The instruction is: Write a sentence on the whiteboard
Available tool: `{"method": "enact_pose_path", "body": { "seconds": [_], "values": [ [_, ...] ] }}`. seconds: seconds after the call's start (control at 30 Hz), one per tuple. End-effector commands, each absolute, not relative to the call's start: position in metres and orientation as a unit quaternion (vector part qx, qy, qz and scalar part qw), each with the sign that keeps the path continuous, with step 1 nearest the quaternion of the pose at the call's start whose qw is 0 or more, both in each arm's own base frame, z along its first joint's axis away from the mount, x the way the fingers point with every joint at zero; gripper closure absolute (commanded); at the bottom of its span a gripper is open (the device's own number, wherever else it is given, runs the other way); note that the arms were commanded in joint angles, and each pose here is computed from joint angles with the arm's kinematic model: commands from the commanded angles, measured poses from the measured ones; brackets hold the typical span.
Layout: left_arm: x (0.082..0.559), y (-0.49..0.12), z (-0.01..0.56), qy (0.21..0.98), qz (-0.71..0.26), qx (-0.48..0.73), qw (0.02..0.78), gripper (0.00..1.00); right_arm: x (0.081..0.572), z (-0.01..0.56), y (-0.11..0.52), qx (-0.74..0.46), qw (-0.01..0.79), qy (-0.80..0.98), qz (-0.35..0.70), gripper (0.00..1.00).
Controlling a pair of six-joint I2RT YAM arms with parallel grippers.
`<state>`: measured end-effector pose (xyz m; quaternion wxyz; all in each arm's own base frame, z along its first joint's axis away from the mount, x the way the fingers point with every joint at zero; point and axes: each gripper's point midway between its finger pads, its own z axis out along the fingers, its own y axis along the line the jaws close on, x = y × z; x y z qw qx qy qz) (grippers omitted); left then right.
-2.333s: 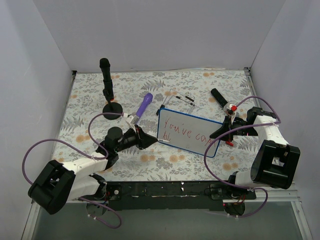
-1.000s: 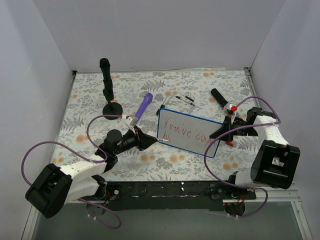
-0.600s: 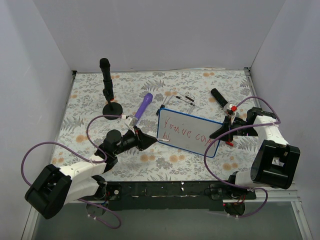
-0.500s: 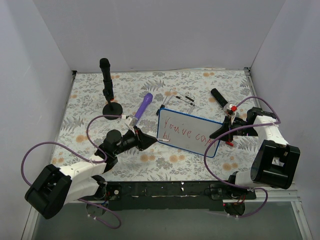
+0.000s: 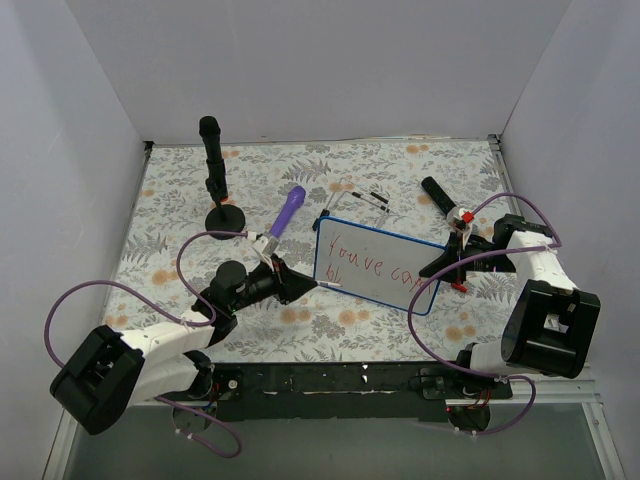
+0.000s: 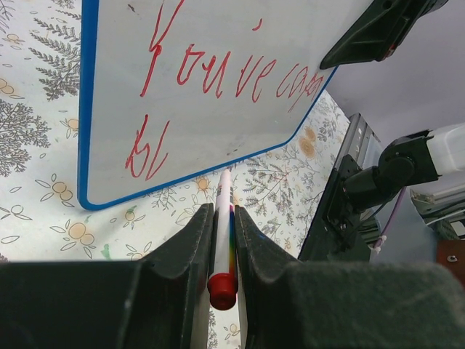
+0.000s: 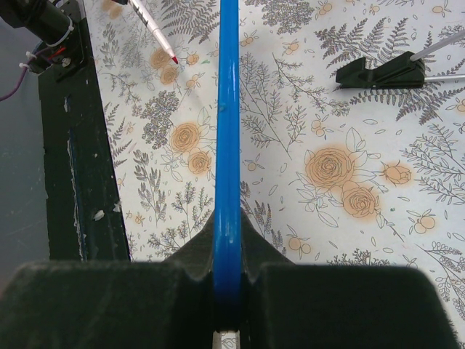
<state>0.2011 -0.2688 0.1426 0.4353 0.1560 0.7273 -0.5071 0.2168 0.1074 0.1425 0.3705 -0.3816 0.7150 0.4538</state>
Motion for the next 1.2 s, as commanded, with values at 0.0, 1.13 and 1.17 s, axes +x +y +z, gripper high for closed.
{"method": "enact_pose_path", "body": {
  "seconds": [0.0, 1.13, 1.17],
  "values": [
    [0.2057, -0.2711, 0.1506, 0.718, -0.503, 0.162, 0.453, 1.00, 0.2176, 0.1366, 0.1030, -0.400, 0.370, 0.717, 0.435, 0.99],
    [0.2061, -0.2744, 0.1528, 0.723, -0.489, 0.161, 0.461, 1.00, 0.2174, 0.1365, 0.1031, -0.398, 0.370, 0.717, 0.436, 0.99],
    [0.2055, -0.2742, 0.1524, 0.724, -0.488, 0.161, 0.460, 1.00, 0.2176, 0.1367, 0.1030, -0.399, 0.371, 0.717, 0.435, 0.99]
  ]
}}
